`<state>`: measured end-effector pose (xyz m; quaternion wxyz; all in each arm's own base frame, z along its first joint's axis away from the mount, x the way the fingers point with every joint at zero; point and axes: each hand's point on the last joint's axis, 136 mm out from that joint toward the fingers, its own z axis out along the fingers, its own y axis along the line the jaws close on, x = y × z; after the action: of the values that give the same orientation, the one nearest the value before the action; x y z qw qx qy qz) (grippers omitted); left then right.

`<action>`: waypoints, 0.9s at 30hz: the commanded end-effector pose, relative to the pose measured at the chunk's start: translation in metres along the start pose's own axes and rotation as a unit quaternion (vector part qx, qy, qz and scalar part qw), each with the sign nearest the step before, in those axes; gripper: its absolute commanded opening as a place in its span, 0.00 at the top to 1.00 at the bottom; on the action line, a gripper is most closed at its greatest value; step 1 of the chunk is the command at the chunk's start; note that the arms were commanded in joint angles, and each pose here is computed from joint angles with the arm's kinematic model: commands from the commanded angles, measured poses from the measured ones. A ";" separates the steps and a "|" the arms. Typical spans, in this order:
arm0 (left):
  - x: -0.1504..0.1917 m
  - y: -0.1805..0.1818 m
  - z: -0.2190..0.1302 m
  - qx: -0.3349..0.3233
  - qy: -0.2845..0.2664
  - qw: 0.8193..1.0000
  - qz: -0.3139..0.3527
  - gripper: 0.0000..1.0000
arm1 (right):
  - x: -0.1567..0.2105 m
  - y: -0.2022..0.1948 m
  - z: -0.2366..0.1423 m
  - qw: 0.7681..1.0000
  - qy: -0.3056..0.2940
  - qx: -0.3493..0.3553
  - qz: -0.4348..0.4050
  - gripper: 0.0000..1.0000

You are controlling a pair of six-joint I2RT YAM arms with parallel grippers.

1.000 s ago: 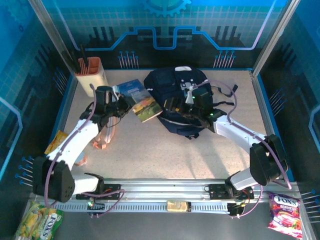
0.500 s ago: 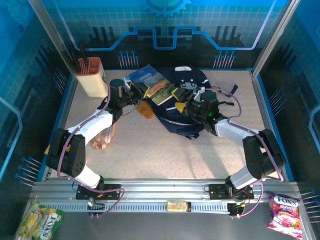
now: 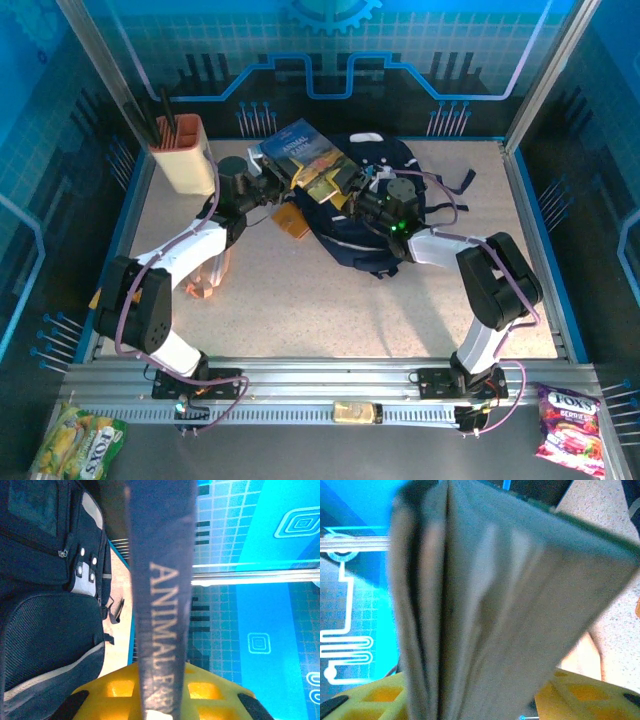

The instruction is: Pack books, pencil case, and school supplies into a backpack

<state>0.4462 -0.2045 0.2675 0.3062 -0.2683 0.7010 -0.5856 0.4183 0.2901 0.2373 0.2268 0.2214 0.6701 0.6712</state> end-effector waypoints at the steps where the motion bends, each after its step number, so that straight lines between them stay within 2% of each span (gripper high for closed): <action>1: 0.003 -0.030 -0.001 0.054 0.007 0.998 0.021 1.00 | 0.000 0.010 0.001 1.000 -0.006 -0.027 -0.010 0.54; 5: 0.003 -0.027 -0.001 0.048 0.007 0.999 0.026 1.00 | -0.001 0.012 -0.002 0.999 -0.008 -0.032 -0.014 0.73; 6: 0.003 -0.025 -0.001 0.045 0.007 0.999 0.029 0.97 | -0.002 0.013 -0.003 0.999 -0.008 -0.032 -0.017 0.78; 9: 0.004 -0.019 -0.004 0.027 0.006 0.999 0.043 0.76 | -0.008 0.017 -0.009 0.999 -0.015 -0.033 -0.027 0.90; 12: 0.007 -0.005 -0.010 -0.017 0.006 0.996 0.082 0.50 | -0.018 0.024 -0.022 0.998 -0.030 -0.025 -0.053 0.97; 14: 0.010 0.005 -0.014 -0.053 0.012 0.991 0.123 0.42 | -0.023 0.018 -0.037 0.996 -0.042 -0.002 -0.073 0.99; 17: 0.020 0.023 -0.018 -0.114 0.033 0.974 0.193 0.33 | -0.036 0.021 -0.064 0.991 -0.070 0.026 -0.113 0.99; 20: 0.037 0.036 -0.014 -0.160 0.069 0.948 0.265 0.28 | -0.051 0.020 -0.095 0.982 -0.101 0.063 -0.145 1.00; 27: 0.094 0.045 0.022 -0.177 0.174 0.878 0.410 0.22 | -0.077 0.009 -0.176 0.946 -0.181 0.190 -0.191 1.00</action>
<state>0.4059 -0.2687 0.2329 0.3491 0.0089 0.8579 -0.3769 0.3873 0.1298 0.2581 0.4001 0.2488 0.7270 0.4994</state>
